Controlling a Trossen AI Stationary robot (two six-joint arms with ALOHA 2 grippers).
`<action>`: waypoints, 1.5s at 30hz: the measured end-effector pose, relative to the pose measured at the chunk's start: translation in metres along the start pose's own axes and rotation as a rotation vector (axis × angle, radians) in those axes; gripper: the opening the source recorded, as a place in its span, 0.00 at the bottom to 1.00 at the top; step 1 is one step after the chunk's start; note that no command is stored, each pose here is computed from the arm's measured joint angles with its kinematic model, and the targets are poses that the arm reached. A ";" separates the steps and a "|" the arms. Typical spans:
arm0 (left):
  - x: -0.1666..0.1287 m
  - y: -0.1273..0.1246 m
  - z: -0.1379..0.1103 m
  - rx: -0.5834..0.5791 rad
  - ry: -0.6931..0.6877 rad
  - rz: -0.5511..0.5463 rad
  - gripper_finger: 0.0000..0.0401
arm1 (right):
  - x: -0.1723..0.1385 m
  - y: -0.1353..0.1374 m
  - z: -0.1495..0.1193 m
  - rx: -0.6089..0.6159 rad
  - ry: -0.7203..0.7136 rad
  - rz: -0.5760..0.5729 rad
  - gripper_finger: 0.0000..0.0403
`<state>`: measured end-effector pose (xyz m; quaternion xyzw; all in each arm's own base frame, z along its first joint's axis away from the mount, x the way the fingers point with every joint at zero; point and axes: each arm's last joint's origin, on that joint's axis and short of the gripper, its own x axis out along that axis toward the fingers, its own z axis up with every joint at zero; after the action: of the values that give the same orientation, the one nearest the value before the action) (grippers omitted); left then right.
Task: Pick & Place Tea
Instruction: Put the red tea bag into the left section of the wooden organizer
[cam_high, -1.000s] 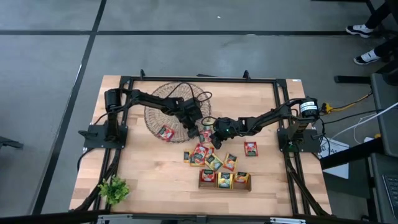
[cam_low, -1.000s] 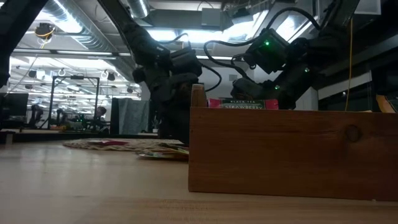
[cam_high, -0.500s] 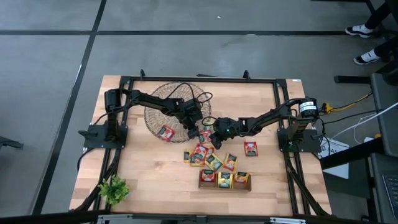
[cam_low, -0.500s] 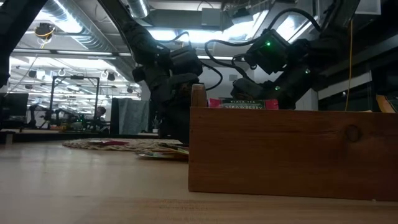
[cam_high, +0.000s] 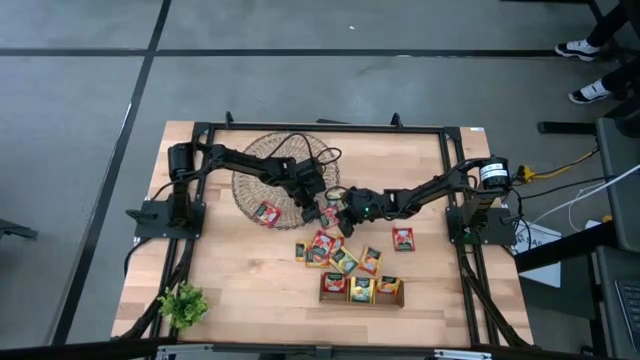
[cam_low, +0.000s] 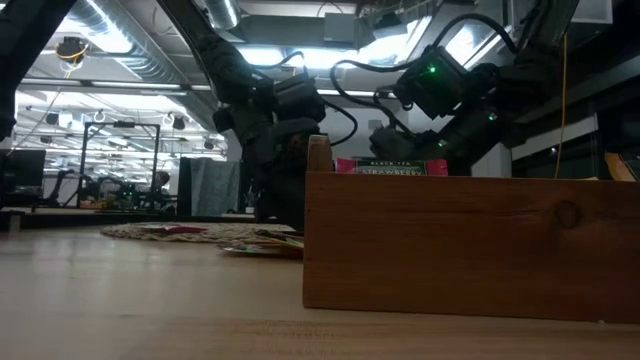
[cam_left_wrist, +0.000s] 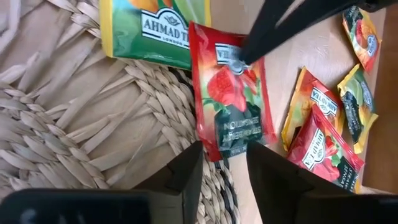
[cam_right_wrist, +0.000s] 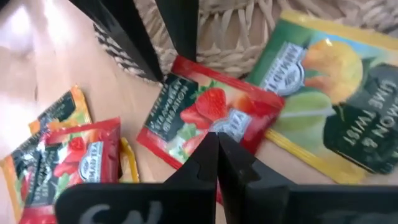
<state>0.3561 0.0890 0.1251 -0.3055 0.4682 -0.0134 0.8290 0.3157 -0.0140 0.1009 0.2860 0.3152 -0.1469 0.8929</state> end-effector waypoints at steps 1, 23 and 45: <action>0.000 0.000 0.000 0.000 -0.003 0.008 0.27 | 0.000 0.000 0.001 0.001 -0.007 0.004 0.01; 0.000 0.001 0.001 0.054 -0.010 0.030 0.01 | 0.000 0.002 0.003 -0.009 -0.024 0.018 0.01; -0.010 -0.012 -0.004 0.253 0.027 0.089 0.00 | 0.003 0.010 0.050 -0.301 0.163 0.174 0.29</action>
<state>0.3504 0.0806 0.1370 -0.1773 0.4868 -0.0398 0.8544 0.3462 -0.0360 0.1350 0.1862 0.3789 0.0034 0.9065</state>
